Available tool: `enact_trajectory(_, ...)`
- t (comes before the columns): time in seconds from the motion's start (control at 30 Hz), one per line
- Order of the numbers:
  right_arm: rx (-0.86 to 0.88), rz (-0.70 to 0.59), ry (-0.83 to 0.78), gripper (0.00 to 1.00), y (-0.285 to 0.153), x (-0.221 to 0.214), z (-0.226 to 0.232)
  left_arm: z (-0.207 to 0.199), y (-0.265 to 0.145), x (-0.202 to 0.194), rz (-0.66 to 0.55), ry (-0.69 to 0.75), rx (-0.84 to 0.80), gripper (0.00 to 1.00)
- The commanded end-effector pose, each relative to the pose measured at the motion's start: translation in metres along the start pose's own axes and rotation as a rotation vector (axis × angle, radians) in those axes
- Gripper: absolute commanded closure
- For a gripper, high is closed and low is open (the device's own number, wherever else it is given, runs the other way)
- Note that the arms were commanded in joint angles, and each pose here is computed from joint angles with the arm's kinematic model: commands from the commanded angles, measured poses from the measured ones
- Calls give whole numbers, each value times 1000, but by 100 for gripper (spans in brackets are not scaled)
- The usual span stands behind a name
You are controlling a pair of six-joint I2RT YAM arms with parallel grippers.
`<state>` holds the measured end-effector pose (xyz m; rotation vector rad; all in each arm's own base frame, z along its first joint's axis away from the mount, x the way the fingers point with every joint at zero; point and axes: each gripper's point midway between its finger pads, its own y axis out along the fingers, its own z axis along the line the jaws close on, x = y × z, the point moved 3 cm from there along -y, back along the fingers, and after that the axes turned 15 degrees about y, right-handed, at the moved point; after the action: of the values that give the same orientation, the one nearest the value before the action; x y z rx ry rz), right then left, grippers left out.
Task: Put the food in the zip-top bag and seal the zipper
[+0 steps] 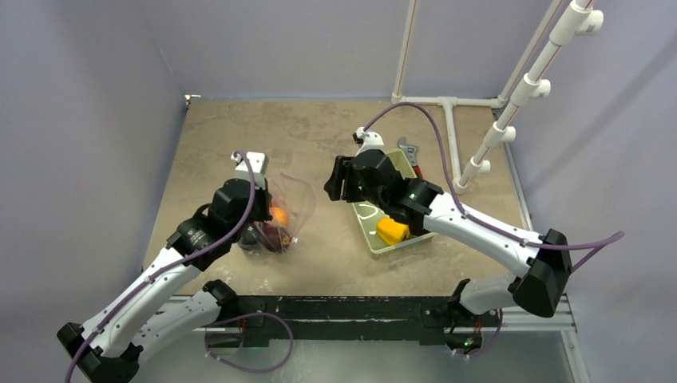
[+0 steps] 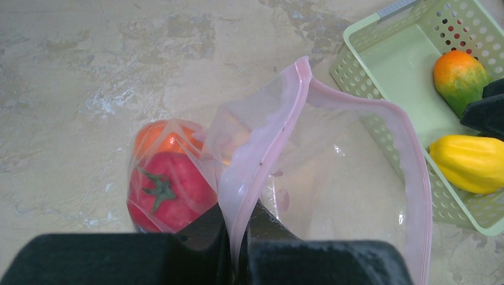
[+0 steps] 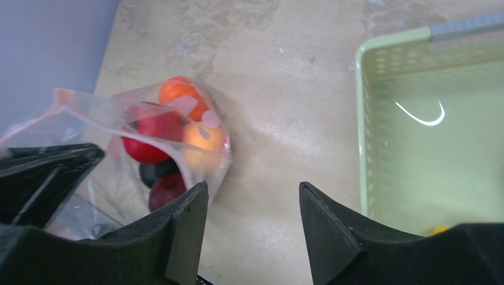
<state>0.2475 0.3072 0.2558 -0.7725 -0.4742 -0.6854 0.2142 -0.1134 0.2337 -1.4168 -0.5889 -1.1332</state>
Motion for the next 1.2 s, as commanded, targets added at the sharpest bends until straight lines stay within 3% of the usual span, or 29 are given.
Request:
enact_trajectory(0.0,-176,-3,43,39,-2,-6,-34,1,1,6,-35,-25,11,100)
enact_trajectory(0.4,-440,58,16,39,24,-47,-100,-1,4,4,-22,-16,3,100)
enact_trajectory(0.67,-481,93,-7,42,33,-62,-115,-1,5,4,-19,-11,3,100)
enact_trajectory(1.07,-486,96,-13,60,46,-65,-114,-1,4,5,-22,-12,2,100)
enact_trajectory(1.17,-485,91,-18,69,50,-64,-111,0,3,5,-24,-13,4,100)
